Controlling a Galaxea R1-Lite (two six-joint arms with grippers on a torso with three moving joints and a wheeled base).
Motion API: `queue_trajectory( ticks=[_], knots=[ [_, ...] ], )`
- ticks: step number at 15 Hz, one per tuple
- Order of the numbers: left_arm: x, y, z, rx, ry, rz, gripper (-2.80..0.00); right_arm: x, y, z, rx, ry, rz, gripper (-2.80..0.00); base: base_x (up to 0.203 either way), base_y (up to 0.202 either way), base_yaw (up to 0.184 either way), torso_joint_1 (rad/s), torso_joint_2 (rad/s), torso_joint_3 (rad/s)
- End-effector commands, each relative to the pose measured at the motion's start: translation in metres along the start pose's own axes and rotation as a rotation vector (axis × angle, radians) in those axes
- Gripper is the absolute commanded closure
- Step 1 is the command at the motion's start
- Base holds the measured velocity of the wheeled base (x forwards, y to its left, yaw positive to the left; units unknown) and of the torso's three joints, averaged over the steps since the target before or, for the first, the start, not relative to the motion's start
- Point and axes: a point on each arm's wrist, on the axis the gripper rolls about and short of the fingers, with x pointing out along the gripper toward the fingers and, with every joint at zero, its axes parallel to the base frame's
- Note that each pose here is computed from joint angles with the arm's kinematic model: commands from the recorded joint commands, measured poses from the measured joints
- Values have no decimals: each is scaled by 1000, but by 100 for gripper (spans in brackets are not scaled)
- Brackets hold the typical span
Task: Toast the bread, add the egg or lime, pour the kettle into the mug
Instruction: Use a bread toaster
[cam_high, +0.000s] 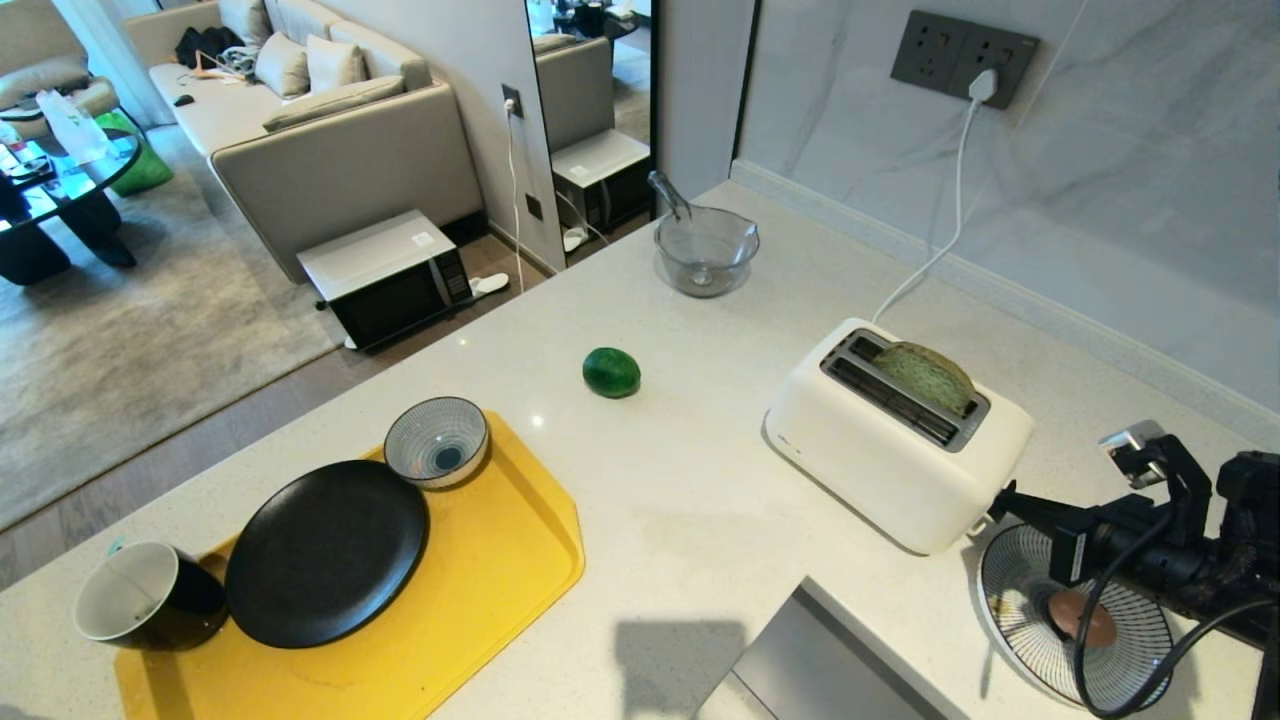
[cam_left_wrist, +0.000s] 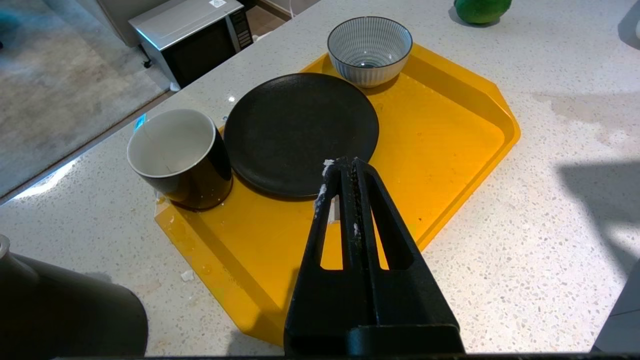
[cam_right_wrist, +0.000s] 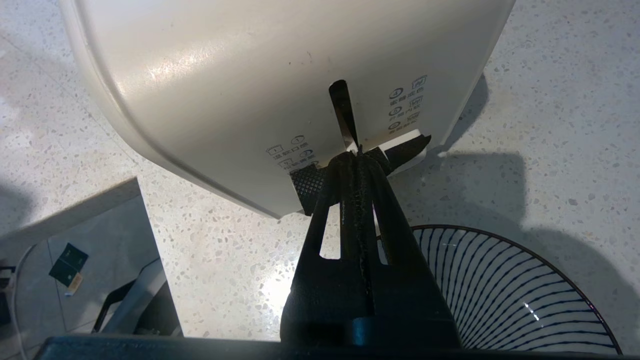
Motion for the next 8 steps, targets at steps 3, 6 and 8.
queue_trajectory(
  ticks=[3, 6, 8],
  knots=[
    [1, 0, -5, 0, 14, -1, 0, 1, 0, 1, -6, -7, 1, 0, 0, 0, 0, 0, 0, 0],
    [1, 0, -5, 0, 14, -1, 0, 1, 0, 1, -5, -5, 2, 0, 0, 0, 0, 0, 0, 0],
    [1, 0, -5, 0, 14, -1, 0, 1, 0, 1, -2, 0, 2, 0, 0, 0, 0, 0, 0, 0]
  ],
)
